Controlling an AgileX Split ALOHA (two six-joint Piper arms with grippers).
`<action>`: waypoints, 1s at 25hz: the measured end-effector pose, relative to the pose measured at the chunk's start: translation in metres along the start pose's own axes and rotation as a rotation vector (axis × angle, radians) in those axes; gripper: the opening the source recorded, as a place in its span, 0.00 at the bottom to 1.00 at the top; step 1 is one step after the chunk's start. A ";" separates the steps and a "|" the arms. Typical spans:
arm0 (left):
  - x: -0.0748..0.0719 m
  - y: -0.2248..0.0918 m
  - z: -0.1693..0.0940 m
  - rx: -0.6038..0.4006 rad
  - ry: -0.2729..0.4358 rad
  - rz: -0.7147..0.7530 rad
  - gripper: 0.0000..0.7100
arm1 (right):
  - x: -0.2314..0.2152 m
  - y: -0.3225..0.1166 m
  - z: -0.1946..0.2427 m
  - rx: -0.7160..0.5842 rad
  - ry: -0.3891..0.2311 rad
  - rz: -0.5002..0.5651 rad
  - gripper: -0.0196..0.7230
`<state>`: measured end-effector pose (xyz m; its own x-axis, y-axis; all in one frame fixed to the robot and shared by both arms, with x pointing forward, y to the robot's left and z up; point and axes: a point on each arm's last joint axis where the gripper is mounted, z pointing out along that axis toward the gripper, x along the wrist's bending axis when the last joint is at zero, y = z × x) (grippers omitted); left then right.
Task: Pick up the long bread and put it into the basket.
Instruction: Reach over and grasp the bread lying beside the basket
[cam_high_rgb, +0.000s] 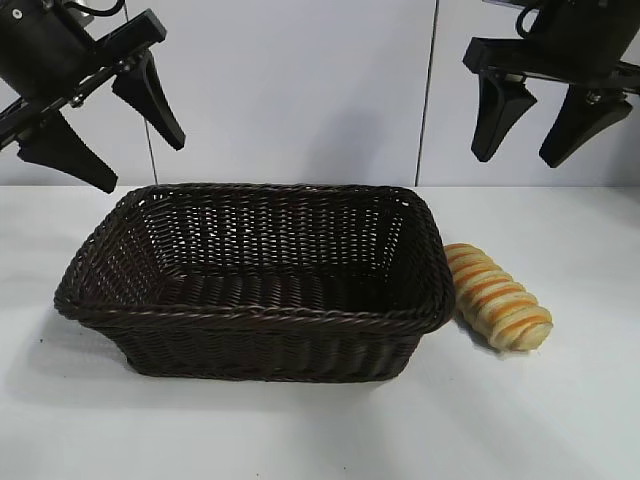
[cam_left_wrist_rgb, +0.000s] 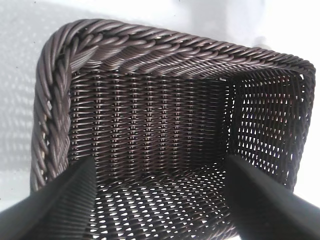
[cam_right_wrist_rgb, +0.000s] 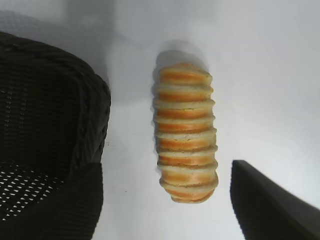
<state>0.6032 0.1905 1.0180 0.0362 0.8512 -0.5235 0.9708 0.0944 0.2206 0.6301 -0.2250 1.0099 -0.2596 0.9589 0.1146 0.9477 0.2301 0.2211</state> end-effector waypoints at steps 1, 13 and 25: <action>0.000 0.000 0.000 0.000 0.000 0.000 0.74 | -0.001 0.000 0.007 0.017 0.001 0.002 0.72; 0.000 0.000 0.000 0.000 0.000 0.000 0.74 | -0.014 -0.003 0.095 0.193 0.004 0.028 0.72; 0.000 0.000 0.000 0.000 0.000 0.001 0.74 | -0.015 -0.004 0.099 0.213 0.001 0.027 0.30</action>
<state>0.6032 0.1905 1.0180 0.0372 0.8514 -0.5233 0.9708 0.0935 0.2211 0.6483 -0.2237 0.9115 -0.2336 0.9651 0.1185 0.9721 0.2343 0.0082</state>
